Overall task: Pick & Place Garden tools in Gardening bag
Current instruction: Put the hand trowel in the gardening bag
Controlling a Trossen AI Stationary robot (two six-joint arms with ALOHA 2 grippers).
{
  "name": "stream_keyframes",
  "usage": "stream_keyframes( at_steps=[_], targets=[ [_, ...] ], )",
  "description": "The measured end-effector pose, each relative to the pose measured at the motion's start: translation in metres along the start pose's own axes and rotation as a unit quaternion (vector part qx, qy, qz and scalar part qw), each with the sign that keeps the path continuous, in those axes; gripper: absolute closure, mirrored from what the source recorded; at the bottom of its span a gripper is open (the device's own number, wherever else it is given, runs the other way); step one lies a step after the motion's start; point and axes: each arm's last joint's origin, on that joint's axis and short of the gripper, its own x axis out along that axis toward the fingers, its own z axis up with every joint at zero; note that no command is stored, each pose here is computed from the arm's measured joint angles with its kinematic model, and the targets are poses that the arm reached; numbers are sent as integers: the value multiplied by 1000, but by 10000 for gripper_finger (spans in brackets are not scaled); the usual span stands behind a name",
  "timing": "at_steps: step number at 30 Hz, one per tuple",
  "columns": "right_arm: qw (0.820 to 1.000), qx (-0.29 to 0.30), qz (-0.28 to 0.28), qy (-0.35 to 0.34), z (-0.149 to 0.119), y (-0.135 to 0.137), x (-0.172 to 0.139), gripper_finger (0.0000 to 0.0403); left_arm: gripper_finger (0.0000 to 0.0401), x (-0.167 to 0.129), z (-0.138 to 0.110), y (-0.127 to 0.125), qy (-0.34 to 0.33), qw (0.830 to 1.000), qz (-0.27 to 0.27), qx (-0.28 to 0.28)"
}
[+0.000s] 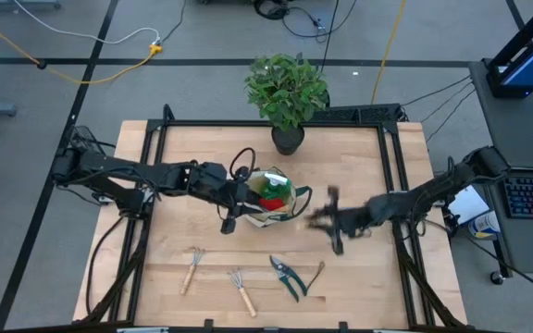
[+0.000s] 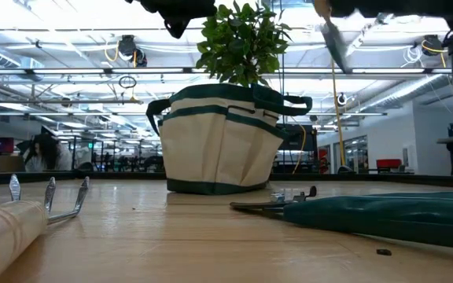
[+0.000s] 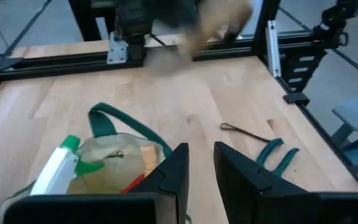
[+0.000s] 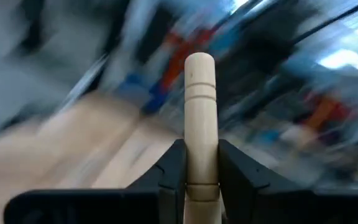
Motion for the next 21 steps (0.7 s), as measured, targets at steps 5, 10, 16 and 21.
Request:
stream_keyframes(
  at_steps=[5, 10, 16, 21],
  targets=[
    [985, 43, -85, -147, 13, -36, 4, 346, 320, -1, -8, 3, 46, 997, 62, 18],
    [978, 115, -74, -158, -14, -54, 21, 346, 320, -2, -16, 7, 94, 988, 118, 43],
    [975, 149, -91, -141, -41, -73, 58, 346, 320, -2, -8, 13, 52, 989, 132, 44],
    [977, 147, -91, -122, -55, -78, 76, 346, 320, -2, -3, 14, 22, 990, 136, 8]
  ],
)
